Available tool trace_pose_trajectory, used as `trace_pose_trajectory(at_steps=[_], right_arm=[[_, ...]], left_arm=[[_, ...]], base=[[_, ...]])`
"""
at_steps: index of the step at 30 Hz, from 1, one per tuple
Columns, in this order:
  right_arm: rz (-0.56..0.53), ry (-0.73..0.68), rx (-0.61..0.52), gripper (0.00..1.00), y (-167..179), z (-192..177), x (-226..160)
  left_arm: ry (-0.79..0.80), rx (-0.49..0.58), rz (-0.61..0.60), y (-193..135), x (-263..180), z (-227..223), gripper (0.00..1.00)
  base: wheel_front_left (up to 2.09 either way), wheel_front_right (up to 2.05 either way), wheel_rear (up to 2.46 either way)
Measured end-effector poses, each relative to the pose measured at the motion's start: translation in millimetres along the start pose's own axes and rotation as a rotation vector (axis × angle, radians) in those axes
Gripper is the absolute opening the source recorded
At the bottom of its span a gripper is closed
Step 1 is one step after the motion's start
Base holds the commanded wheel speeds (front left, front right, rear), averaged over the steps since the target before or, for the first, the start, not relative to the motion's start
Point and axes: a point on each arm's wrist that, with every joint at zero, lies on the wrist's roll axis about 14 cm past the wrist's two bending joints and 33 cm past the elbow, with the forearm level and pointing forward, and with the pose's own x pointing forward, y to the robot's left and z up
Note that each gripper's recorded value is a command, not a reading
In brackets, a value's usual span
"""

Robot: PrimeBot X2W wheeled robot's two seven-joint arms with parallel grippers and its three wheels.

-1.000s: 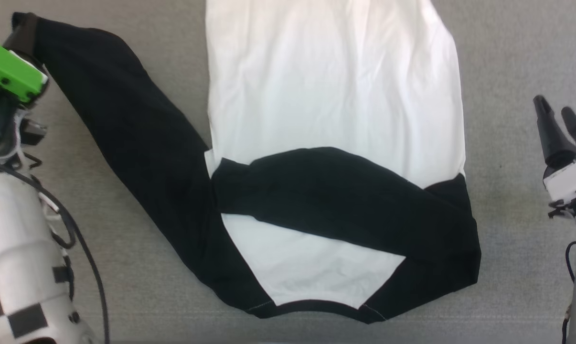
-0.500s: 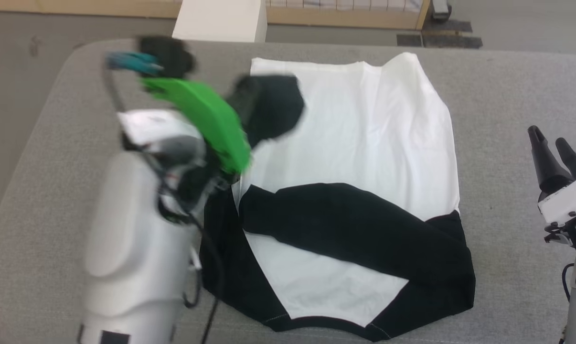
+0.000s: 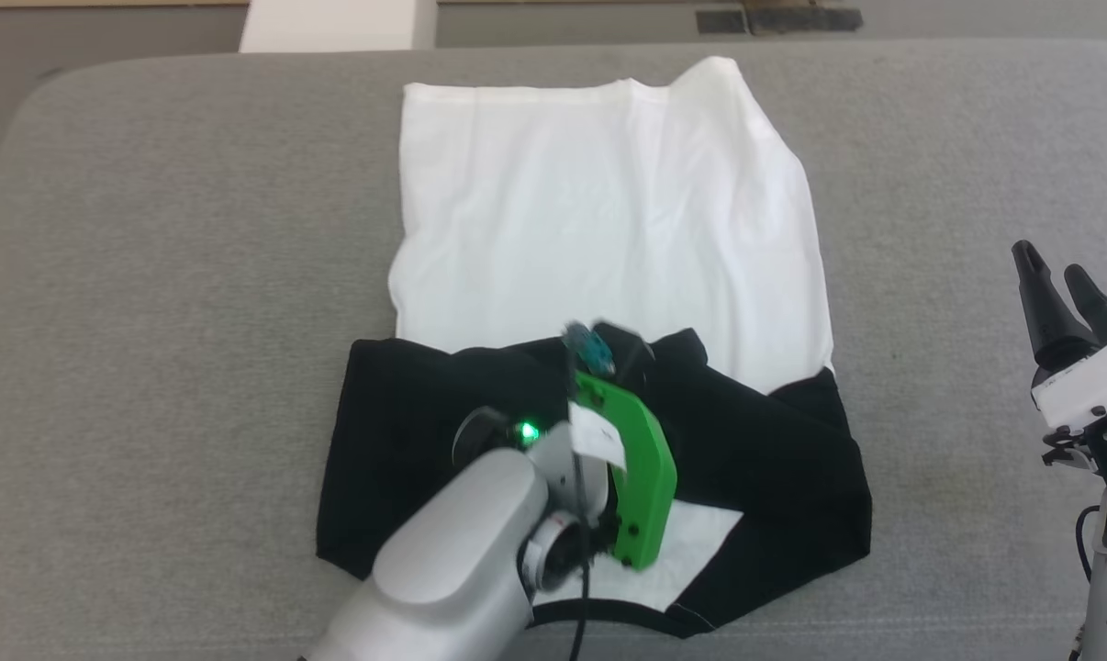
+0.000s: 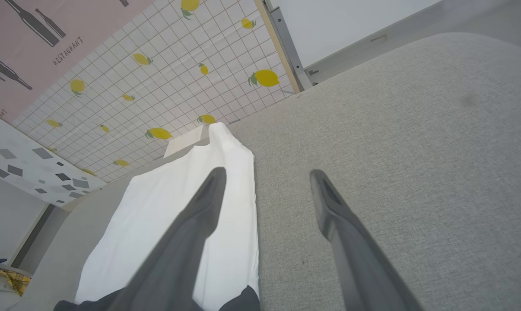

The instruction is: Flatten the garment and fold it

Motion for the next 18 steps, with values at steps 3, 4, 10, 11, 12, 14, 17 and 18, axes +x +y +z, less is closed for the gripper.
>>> trace_pose_trajectory(at_steps=[3, 4, 10, 11, 12, 14, 17, 18], right_arm=[[-0.031, 0.004, 0.004, 1.0, -11.8, -2.7, -1.5], [-0.04, 0.004, 0.005, 1.0, -15.4, -3.5, -2.2], [-0.063, 0.007, 0.009, 1.0, -23.7, -7.0, -3.6], [-0.061, 0.008, 0.011, 1.0, -23.2, -7.6, -3.9], [-0.06, 0.01, 0.013, 1.0, -22.7, -8.0, -4.2], [-0.054, 0.011, 0.017, 1.0, -20.3, -9.1, -5.6], [-0.044, 0.012, 0.024, 1.0, -16.9, -11.2, -9.5], [-0.039, 0.012, 0.024, 1.0, -14.8, -11.5, -10.7]], left_arm=[[0.147, 0.008, -0.01, -0.9, 14.0, -37.8, 0.0], [0.197, 0.01, -0.01, 0.1, 17.0, -49.7, 0.0], [0.243, -0.034, -0.018, 1.4, 21.8, -59.9, 1.0], [0.242, -0.039, -0.017, 0.9, 21.0, -59.4, 1.0], [0.244, -0.04, -0.02, -0.7, 20.2, -58.8, 1.0], [0.23, -0.065, -0.038, -6.5, 16.7, -51.6, 1.0], [0.211, -0.096, -0.063, -12.1, 6.5, -36.2, 1.0], [0.191, -0.106, -0.08, -15.2, 1.5, -26.2, 1.0]], base=[[0.0, 0.0, 0.0], [0.0, 0.0, 0.0], [0.0, 0.0, 0.0], [0.0, 0.0, 0.0], [0.0, 0.0, 0.0], [0.0, 0.0, 0.0], [0.0, 0.0, 0.0], [0.0, 0.0, 0.0]])
